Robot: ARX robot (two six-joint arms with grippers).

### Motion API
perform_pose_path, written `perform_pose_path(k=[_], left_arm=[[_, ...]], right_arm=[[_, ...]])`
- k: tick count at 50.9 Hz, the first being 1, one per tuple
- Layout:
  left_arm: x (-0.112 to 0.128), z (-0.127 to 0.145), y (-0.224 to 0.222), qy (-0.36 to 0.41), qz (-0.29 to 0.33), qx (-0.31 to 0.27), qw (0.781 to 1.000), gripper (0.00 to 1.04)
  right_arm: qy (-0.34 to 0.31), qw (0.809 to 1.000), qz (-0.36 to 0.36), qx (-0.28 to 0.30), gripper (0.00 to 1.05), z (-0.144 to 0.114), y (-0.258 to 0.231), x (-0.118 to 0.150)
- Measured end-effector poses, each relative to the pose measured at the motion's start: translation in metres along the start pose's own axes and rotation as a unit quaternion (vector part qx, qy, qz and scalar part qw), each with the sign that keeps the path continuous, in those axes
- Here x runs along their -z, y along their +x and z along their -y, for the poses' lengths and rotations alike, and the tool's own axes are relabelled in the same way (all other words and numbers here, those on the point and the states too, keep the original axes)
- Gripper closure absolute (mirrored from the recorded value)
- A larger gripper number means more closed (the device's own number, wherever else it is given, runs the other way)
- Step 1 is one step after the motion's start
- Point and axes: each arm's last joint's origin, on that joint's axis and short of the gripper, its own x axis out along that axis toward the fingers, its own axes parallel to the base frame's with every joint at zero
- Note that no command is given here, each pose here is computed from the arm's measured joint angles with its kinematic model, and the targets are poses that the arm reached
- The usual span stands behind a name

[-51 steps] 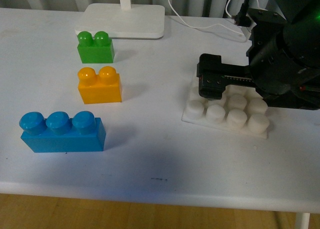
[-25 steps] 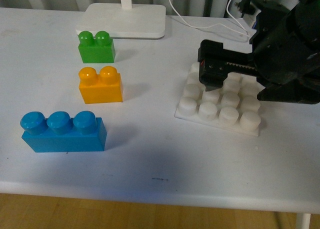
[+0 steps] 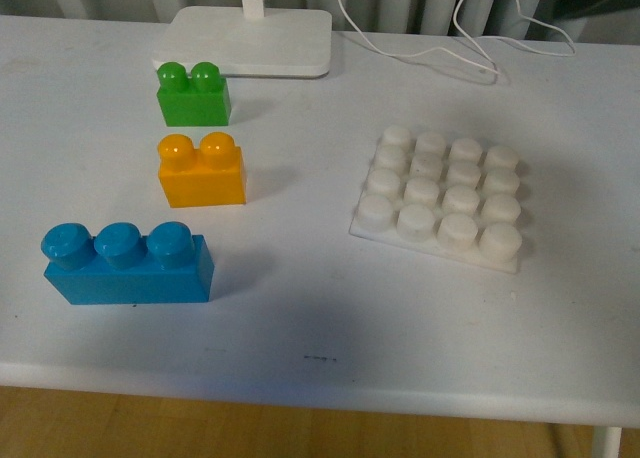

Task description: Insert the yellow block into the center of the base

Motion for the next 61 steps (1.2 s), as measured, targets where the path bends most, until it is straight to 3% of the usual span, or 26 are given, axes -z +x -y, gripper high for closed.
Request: perform_pose_path(k=[9,16,28,32,35,49,53,61], left_arm=[[0.000,0.000,0.000,0.000,0.000,0.000,1.000,0.06],[0.000,0.000,0.000,0.000,0.000,0.000,1.000,0.06],[0.000,0.000,0.000,0.000,0.000,0.000,1.000,0.06],[0.000,0.000,0.000,0.000,0.000,0.000,1.000,0.06],[0.000,0.000,0.000,0.000,0.000,0.000,1.000,0.06],[0.000,0.000,0.000,0.000,0.000,0.000,1.000,0.06],[0.000,0.000,0.000,0.000,0.000,0.000,1.000,0.06],[0.000,0.000,0.000,0.000,0.000,0.000,1.000,0.06]], right_arm=[[-0.003,0.993,0.121,-0.012,0.09,0.026,-0.059,0.020],[0.014,0.983,0.185,0.000,0.09,0.054,-0.093,0.056],[0.015,0.967,0.255,0.015,0.09,0.064,-0.119,0.093],[-0.043,0.938,0.334,0.079,0.24,0.065,-0.115,0.099],[-0.067,0.927,0.353,0.107,0.38,0.063,-0.111,0.107],[-0.093,0.927,0.348,0.102,0.82,0.060,-0.098,0.127],[-0.096,0.926,0.350,0.103,1.02,0.061,-0.096,0.133],[-0.097,0.925,0.353,0.103,1.04,0.062,-0.094,0.140]])
